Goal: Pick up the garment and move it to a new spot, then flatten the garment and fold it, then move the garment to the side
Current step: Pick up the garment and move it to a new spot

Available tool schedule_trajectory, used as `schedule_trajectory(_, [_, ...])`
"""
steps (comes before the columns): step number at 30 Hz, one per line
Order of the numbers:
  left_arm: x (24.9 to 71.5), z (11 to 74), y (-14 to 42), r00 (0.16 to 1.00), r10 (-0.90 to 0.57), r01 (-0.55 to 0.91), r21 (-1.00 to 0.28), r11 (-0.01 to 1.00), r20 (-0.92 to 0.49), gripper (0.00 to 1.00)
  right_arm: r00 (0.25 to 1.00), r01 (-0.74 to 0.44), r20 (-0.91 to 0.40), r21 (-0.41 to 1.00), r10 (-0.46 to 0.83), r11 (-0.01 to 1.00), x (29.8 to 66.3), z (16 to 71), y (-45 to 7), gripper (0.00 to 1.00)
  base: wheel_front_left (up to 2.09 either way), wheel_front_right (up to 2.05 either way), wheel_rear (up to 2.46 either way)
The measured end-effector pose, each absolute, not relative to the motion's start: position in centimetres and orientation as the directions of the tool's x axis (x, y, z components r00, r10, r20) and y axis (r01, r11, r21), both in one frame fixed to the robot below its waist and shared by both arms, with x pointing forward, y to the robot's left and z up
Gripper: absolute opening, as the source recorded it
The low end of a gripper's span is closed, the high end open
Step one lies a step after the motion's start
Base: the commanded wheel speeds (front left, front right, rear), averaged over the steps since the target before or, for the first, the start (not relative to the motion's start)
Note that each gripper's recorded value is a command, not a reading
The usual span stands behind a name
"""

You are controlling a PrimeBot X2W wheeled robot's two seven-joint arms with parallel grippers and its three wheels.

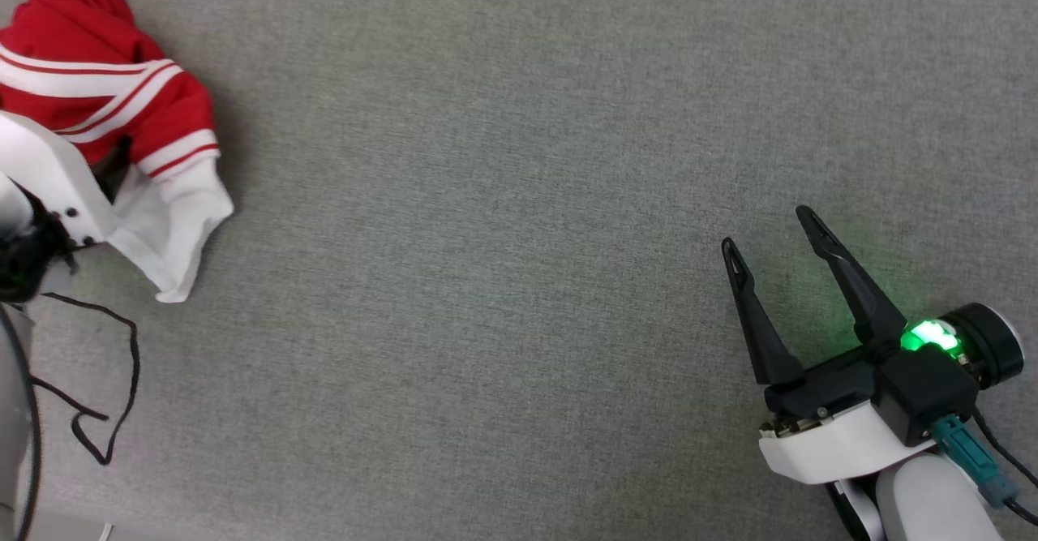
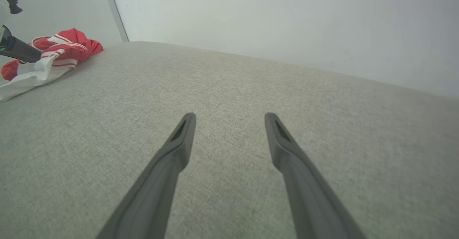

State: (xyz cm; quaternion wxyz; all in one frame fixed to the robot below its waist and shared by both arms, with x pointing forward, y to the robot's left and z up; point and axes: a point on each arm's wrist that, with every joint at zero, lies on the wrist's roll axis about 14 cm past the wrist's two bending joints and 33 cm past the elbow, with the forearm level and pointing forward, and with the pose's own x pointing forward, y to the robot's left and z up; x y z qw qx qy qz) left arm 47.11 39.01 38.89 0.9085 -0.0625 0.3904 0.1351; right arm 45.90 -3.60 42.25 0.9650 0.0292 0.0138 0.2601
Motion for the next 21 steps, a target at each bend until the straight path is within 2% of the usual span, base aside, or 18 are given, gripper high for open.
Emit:
schedule_trajectory(6, [47.5,36.6,39.3,0.580,0.184,-0.302,0.001,0.953,-0.794,1.00,0.871,-0.486,-0.047,0.060,0.488,0.872,46.1,40.6,-4.4,1.00,0.00,0.00,0.00])
schedule_trajectory(7, [47.5,36.3,39.1,0.567,0.175,-0.298,-0.003,0.955,-0.805,0.96,0.873,-0.483,-0.050,0.059,0.486,0.874,46.2,40.5,-4.5,1.00,0.00,0.00,0.00])
schedule_trajectory(8, [47.5,36.0,38.8,0.553,0.160,-0.293,-0.011,0.956,-0.817,0.15,0.874,-0.480,-0.051,0.058,0.483,0.875,46.2,40.4,-4.6,1.00,0.00,0.00,0.00])
schedule_trajectory(9, [47.5,35.8,38.5,0.541,0.145,-0.291,-0.022,0.957,-0.829,0.00,0.875,-0.478,-0.051,0.058,0.481,0.876,46.3,40.4,-4.7,1.00,0.00,0.00,0.00])
schedule_trajectory(14, [47.4,35.7,37.7,0.525,0.107,-0.279,-0.052,0.959,-0.844,0.00,0.873,-0.482,-0.052,0.052,0.485,0.874,46.5,40.1,-4.5,1.00,0.00,0.00,0.00])
schedule_trajectory(18, [47.9,36.6,37.6,0.575,0.113,-0.264,-0.053,0.963,-0.811,0.00,0.870,-0.490,-0.035,0.045,0.491,0.871,46.6,40.9,-4.2,1.00,0.00,0.00,0.00])
schedule_trajectory(21, [48.6,38.1,37.7,0.647,0.129,-0.259,-0.058,0.964,-0.751,0.00,0.871,-0.490,-0.021,0.036,0.491,0.871,46.5,41.7,-4.1,1.00,0.00,0.00,0.00])
